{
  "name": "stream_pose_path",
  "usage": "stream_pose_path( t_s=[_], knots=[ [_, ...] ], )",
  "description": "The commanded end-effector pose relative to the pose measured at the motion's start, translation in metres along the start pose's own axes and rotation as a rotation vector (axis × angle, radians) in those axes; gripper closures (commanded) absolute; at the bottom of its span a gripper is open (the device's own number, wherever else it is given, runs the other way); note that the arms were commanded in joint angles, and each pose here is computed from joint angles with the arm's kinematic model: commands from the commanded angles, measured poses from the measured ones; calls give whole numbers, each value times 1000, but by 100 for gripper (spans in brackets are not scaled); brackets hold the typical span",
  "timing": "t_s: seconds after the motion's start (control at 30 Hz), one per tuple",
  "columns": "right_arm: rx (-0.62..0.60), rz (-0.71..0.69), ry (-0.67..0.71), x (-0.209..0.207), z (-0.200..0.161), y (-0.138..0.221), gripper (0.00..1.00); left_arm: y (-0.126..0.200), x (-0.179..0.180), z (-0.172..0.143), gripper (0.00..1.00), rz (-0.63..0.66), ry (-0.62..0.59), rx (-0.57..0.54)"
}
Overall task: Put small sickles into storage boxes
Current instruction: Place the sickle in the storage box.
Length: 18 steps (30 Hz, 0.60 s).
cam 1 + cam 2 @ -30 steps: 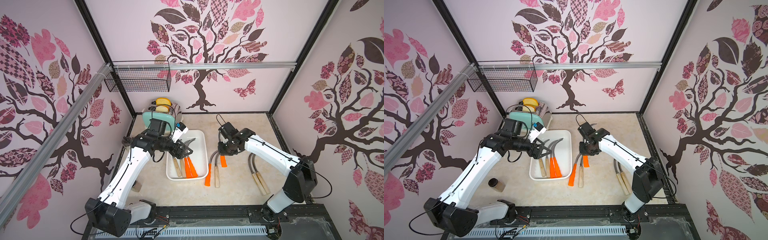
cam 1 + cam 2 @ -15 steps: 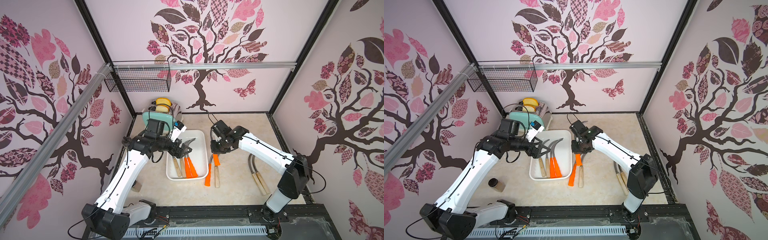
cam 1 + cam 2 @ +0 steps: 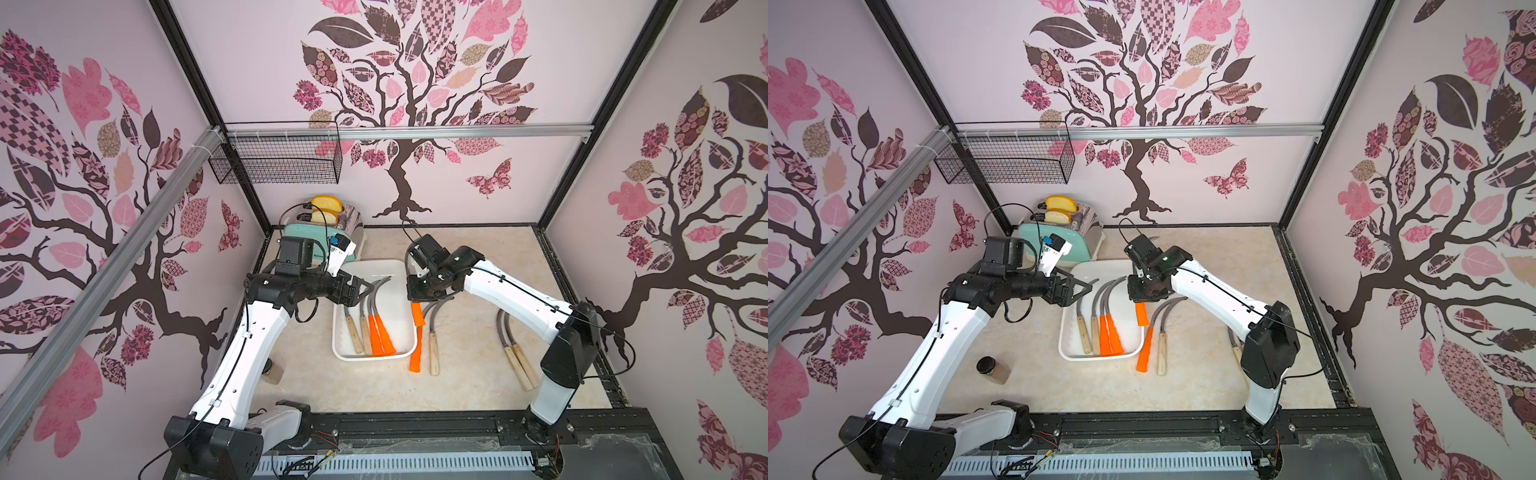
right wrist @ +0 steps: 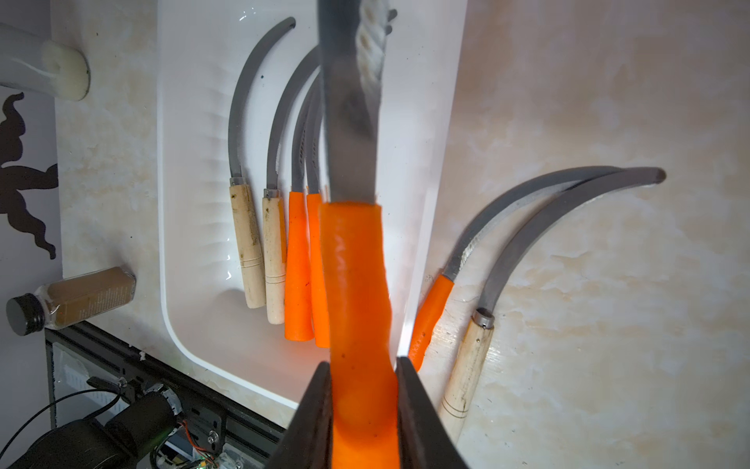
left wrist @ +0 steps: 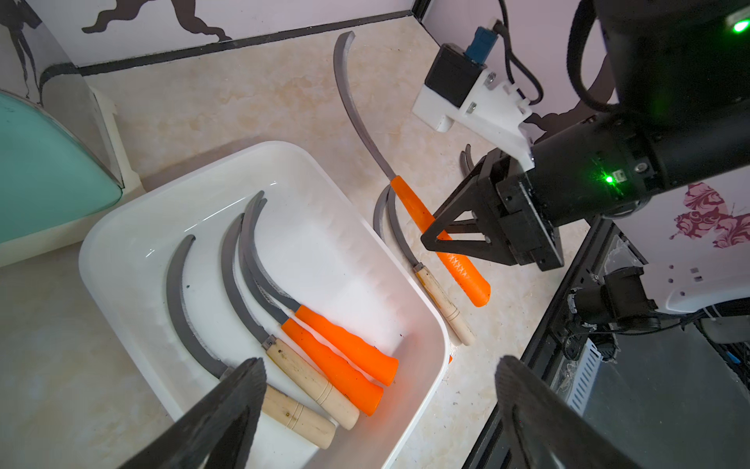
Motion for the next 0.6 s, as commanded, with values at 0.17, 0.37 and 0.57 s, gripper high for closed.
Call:
stream_pose_path(
  t_s=[0.17,0.37,0.57],
  knots=[
    [19,68,44,36,4,-15,94,7,-1,-4,8,7,6,-10],
    [39,84,59,49,-1,-29,94,13,2,7,8,58,19,-55],
    [64,88,54,49,-8,-42,94,15,2,9,8,61,22,-68]
  ],
)
Point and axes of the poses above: each gripper's point midway between its finger pads, its own y axis back along the fingers, its own x axis along the line the jaws close on, z = x × y, the point moved 4 cm from there along y, back along the fingers, and after that the axes turned 12 degrees about y, right-handed, at the moved point
